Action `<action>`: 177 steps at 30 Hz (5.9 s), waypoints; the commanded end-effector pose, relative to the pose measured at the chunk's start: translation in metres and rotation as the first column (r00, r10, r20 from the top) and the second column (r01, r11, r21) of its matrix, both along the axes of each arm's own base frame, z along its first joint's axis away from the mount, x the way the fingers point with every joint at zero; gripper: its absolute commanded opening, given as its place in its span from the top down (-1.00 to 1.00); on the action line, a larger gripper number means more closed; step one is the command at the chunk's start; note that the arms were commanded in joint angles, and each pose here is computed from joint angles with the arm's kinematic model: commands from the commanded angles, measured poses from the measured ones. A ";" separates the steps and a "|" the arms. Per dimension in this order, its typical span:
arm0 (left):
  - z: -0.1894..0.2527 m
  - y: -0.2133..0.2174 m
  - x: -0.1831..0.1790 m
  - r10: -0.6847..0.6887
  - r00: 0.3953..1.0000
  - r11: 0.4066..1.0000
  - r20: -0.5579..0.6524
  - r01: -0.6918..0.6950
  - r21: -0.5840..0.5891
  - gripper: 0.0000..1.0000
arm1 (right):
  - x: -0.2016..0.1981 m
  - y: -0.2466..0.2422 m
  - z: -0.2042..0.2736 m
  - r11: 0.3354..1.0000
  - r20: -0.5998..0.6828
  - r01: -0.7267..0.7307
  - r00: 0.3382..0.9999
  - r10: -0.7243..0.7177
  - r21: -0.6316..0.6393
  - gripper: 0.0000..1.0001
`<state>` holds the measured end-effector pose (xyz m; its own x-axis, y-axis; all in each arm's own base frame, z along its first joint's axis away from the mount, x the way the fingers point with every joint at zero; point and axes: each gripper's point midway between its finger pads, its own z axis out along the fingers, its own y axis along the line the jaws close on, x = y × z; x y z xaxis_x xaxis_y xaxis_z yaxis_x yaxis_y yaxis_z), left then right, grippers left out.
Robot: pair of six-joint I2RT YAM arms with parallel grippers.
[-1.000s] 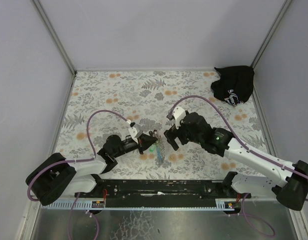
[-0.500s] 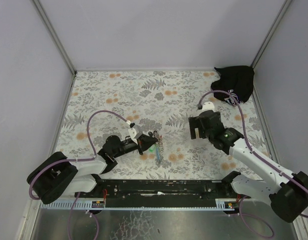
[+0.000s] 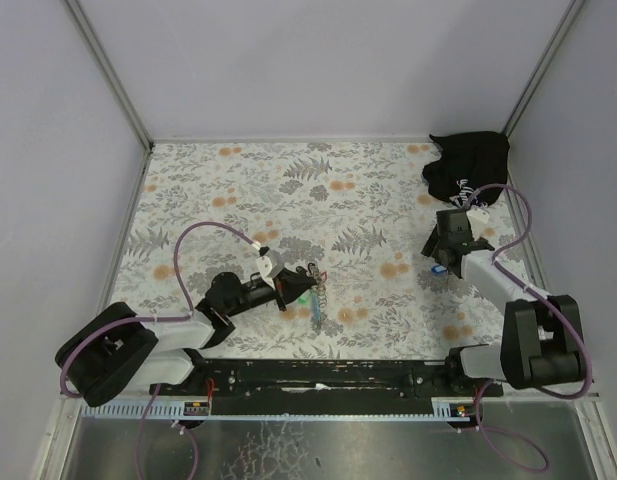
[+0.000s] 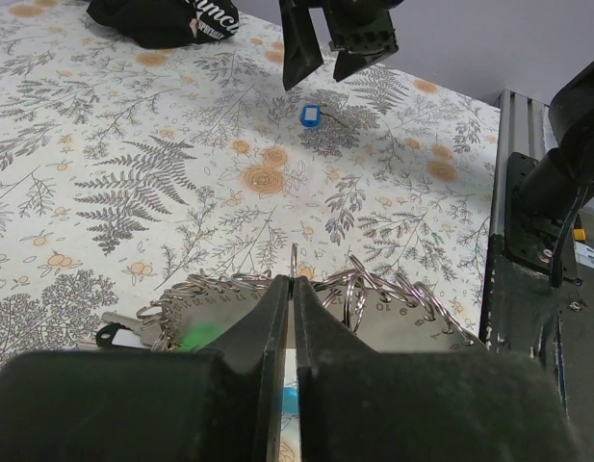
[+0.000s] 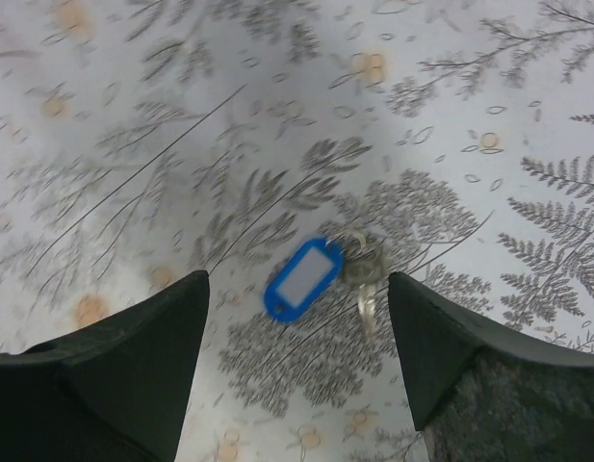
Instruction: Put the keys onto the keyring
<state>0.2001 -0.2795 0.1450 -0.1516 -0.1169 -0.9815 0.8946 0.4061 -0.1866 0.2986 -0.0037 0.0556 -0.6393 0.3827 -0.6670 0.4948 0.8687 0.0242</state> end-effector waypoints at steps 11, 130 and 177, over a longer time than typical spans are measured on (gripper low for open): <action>0.029 -0.002 0.004 0.004 0.996 0.996 0.090 0.004 -0.088 1.00 | 0.009 -0.018 -0.044 0.987 -0.100 0.117 0.989 -0.106 0.109 -0.41; 0.029 0.003 0.006 0.034 0.997 0.997 0.070 -0.030 -0.066 1.00 | -0.037 0.194 -0.050 0.835 -0.159 -0.471 0.836 0.526 0.284 -0.11; 0.027 0.004 0.006 0.036 0.997 0.998 0.064 -0.032 -0.061 1.00 | -0.016 0.148 -0.039 0.733 -0.007 -0.608 0.768 0.640 0.304 0.67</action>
